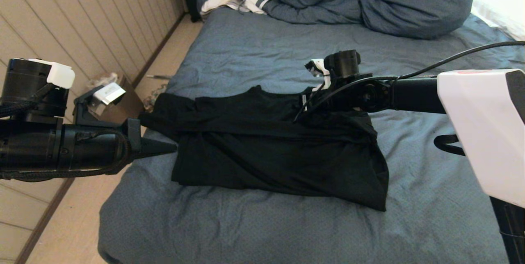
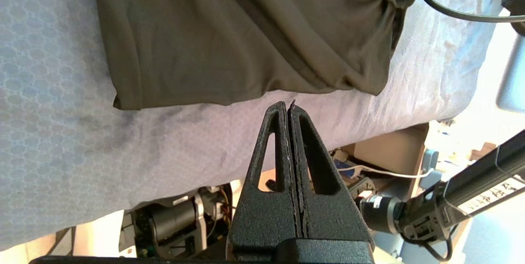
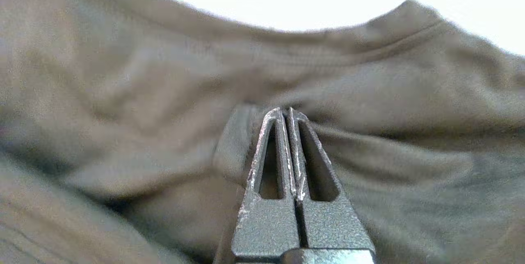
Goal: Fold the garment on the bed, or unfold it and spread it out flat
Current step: Fold the black T-shirt
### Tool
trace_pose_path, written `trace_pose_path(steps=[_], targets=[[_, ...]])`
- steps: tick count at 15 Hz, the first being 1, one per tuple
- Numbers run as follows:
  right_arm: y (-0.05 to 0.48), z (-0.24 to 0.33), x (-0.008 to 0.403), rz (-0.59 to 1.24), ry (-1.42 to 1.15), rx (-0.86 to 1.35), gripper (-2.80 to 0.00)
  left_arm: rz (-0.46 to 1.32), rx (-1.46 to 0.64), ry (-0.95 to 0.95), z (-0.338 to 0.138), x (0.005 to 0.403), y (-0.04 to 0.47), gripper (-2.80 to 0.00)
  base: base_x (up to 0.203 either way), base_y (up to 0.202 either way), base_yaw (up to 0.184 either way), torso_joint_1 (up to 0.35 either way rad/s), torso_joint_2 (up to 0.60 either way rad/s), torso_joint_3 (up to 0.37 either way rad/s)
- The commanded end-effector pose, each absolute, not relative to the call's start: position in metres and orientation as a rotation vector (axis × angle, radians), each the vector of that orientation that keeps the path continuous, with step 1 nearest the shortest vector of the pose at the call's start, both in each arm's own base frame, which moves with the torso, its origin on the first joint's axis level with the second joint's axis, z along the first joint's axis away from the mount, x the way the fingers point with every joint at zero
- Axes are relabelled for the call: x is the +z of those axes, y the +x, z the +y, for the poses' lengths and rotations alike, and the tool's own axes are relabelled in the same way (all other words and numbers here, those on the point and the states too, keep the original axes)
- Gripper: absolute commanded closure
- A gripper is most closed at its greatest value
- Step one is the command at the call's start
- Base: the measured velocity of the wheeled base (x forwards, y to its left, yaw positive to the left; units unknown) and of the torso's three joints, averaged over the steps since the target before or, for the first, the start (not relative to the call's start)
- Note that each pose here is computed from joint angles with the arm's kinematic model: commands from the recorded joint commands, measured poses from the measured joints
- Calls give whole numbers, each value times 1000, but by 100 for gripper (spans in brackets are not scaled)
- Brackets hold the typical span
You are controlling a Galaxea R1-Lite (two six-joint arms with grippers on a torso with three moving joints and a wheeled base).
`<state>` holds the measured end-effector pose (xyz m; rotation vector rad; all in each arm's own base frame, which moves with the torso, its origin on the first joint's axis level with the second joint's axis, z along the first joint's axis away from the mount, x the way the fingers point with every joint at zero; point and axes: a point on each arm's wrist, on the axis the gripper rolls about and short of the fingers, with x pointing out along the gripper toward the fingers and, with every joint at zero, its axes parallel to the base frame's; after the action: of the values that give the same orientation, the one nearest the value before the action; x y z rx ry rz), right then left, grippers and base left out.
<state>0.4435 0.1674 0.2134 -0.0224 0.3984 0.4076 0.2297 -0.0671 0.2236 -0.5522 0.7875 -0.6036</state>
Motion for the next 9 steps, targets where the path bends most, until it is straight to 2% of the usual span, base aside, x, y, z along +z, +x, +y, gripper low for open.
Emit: trace_pose_path(steps=[1,5,9], targets=[[440,166,222,379,-6,402,0,777,-607,-555,-67,227,230,0,0,0,0,0,0,0],[407,147,280,286,83,374,0,732,-537,-562,-58,224,249,0,0,0,0,0,0,0],[370,88,305,340,130,253,0,647,-329,-625,-1,195,304,0,0,0,0,0,0,0]])
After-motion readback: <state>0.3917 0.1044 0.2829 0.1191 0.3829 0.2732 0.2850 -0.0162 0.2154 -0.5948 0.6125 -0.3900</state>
